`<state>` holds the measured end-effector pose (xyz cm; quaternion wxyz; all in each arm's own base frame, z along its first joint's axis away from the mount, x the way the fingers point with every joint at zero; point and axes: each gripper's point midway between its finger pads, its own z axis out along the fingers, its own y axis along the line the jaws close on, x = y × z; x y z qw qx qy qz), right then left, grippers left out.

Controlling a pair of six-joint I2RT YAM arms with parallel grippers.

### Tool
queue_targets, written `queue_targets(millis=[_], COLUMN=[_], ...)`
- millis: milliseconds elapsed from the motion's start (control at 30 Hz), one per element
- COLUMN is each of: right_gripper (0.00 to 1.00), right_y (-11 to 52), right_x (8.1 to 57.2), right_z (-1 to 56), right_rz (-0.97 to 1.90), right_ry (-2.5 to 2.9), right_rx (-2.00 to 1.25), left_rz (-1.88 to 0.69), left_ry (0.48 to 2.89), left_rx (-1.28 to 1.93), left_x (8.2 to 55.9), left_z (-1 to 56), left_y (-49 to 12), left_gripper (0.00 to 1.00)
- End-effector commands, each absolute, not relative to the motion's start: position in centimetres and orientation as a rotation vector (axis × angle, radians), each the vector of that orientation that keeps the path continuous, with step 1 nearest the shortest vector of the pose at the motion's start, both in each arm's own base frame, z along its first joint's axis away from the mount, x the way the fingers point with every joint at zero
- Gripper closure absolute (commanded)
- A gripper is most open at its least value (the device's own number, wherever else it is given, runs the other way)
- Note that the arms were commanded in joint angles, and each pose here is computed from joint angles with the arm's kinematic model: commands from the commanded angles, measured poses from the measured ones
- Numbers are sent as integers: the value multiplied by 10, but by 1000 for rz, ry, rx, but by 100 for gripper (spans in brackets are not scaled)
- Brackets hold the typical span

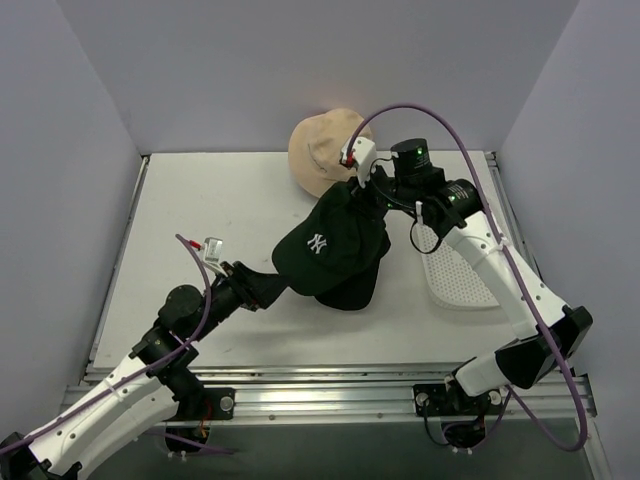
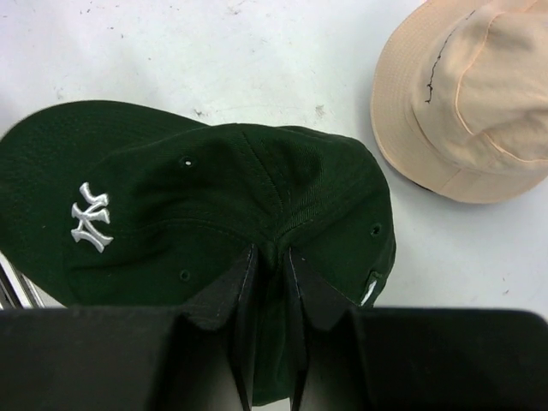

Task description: Stack the hats

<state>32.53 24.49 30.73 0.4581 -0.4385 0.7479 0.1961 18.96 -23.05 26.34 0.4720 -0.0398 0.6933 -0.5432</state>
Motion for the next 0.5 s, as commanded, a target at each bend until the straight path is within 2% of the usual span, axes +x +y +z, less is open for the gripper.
queue_targets(millis=[0,100,267,367,467], right_gripper=[100,100,100,100,100], right_y=[249,249,246,250,255], right_x=[324,321,318,318,317], right_z=[312,316,323,313,309], right_rz=[498,492,478,503,528], right_ry=[1801,1781,1755,1763,1765], right_rx=[-1154,-1177,-1205,-1250,-1284], left_rz=[-1182,-1071,-1015,-1121,-1267], left_ry=[1696,1773,1805,1842,1780], left_rx=[-129,-123,-101,-35,83], left_x=[204,212,232,248,258], left_z=[276,260,264,256,262], left_y=[-216,-210,-206,-216,-226], left_gripper=[27,23,16,16,16])
